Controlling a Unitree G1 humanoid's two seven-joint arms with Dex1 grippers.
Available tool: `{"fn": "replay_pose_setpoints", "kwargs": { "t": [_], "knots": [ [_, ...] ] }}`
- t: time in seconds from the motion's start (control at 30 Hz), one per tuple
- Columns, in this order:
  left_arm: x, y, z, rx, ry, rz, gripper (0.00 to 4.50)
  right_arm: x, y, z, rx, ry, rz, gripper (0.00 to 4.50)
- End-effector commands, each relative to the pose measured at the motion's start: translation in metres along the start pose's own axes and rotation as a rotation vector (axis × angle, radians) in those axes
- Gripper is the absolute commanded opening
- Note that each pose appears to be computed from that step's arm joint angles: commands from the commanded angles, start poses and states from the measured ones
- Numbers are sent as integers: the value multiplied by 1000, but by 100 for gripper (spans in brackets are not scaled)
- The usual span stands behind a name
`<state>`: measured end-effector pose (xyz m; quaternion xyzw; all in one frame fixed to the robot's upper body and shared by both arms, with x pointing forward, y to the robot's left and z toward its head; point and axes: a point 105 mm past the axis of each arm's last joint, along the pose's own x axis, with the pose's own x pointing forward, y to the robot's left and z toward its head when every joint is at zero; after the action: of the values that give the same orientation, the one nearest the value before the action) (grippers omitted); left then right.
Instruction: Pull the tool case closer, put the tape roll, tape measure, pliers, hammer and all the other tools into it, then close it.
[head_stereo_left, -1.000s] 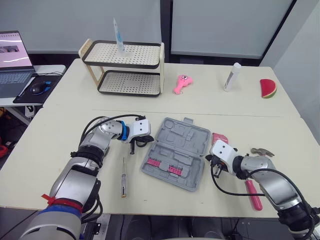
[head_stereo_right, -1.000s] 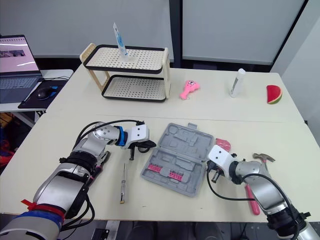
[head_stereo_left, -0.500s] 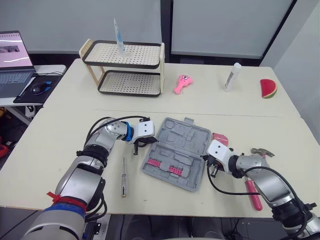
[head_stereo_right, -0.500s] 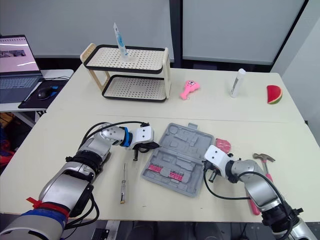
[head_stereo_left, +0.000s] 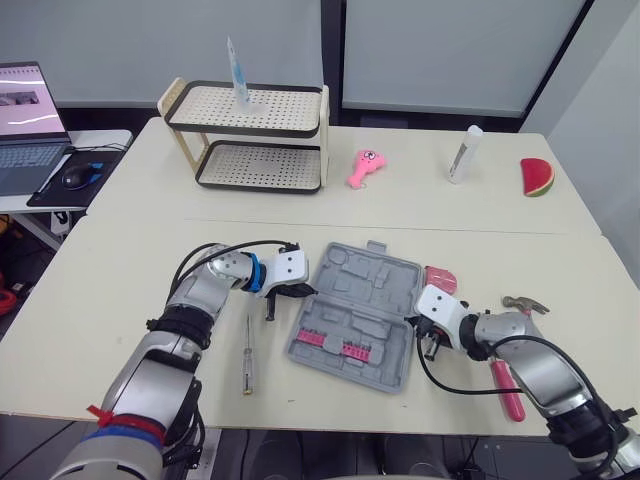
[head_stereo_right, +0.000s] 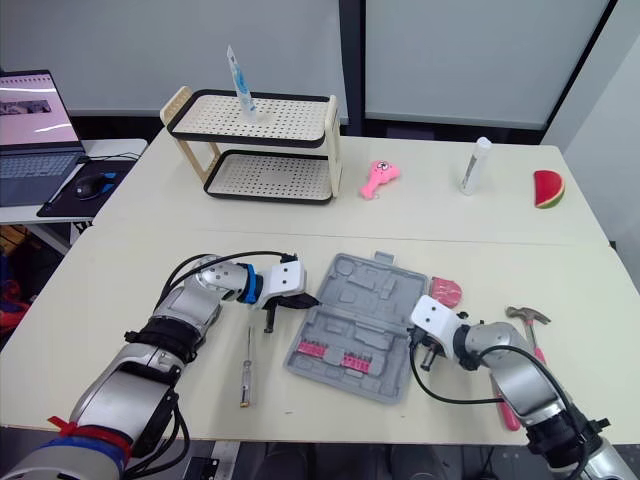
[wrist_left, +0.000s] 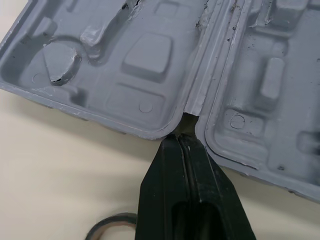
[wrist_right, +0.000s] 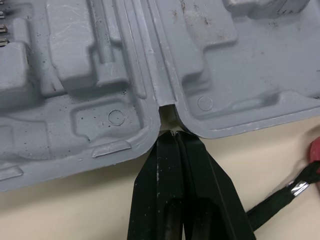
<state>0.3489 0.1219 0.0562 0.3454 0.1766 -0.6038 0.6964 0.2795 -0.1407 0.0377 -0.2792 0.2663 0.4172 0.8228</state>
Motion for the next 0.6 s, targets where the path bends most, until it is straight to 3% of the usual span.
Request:
{"fn": "replay_pose_setpoints", "kwargs": {
  "t": [0.03,0.6],
  "knots": [
    [9,-17,19,25,-36,-74,0,-11,8,24,-48,-95,51,2],
    [-4,-69,20,-92,1,-133,0,-22,26,14,-95,-50,160,2]
  ]
}}
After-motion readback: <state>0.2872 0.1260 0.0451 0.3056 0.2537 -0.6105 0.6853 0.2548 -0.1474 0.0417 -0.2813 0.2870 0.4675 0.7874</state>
